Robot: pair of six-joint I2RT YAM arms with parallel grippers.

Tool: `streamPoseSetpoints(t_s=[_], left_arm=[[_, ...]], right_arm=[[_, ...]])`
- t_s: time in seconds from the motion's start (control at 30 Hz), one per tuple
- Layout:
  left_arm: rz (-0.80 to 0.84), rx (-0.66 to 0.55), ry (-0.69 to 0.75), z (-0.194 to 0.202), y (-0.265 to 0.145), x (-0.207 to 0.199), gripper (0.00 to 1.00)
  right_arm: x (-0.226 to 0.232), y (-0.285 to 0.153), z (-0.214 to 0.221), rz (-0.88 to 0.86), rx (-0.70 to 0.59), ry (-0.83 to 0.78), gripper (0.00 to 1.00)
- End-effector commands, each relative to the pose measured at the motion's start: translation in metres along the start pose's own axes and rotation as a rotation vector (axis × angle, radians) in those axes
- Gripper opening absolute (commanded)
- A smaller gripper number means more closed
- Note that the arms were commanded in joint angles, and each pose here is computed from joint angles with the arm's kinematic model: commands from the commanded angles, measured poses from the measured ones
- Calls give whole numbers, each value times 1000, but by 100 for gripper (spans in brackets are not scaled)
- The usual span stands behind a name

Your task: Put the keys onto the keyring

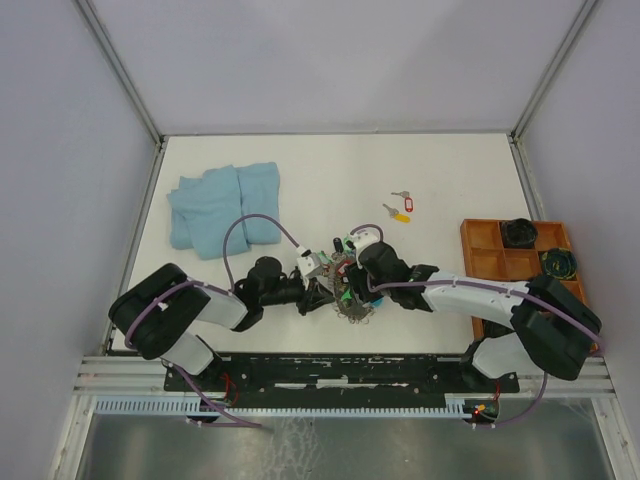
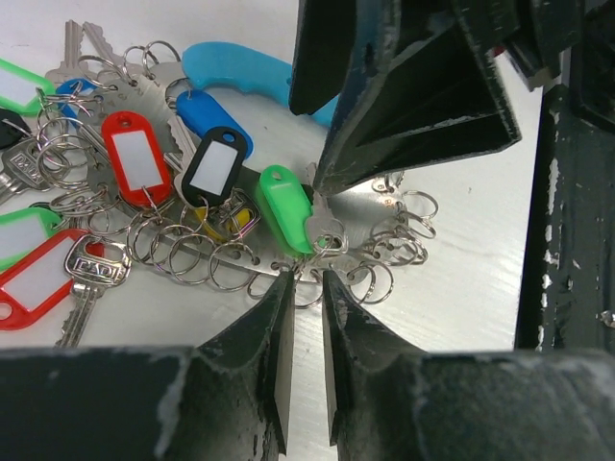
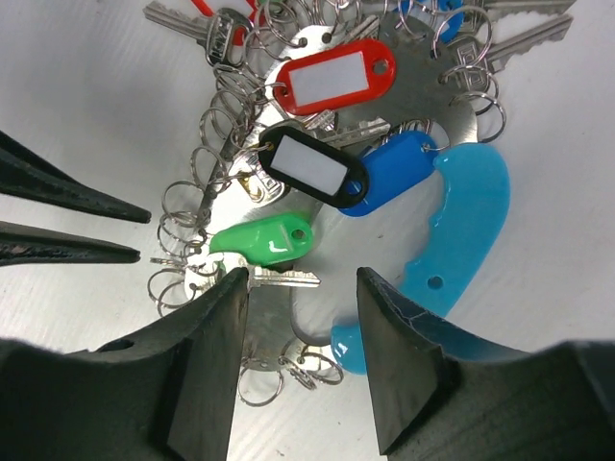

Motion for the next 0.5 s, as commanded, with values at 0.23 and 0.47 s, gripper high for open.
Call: streamPoseSetpoints(t_s=[0.23, 0.47], left_arm=[[39, 46, 71, -1, 12, 4, 17], [45, 66, 64, 2, 17, 3, 15]], right_arm=[[3, 24, -14, -59, -49, 95, 56], [5, 24, -17, -111, -74, 106, 54]])
Point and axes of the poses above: each gripper's point midway between its finger pads, its own y axis out along the fingers, its own x axis along the line the jaws close on, z = x × y, the point moved 9 cm from there along -y, back along the fingers, and after that the axes turned 14 degrees about -y, right-handed, at the moved point
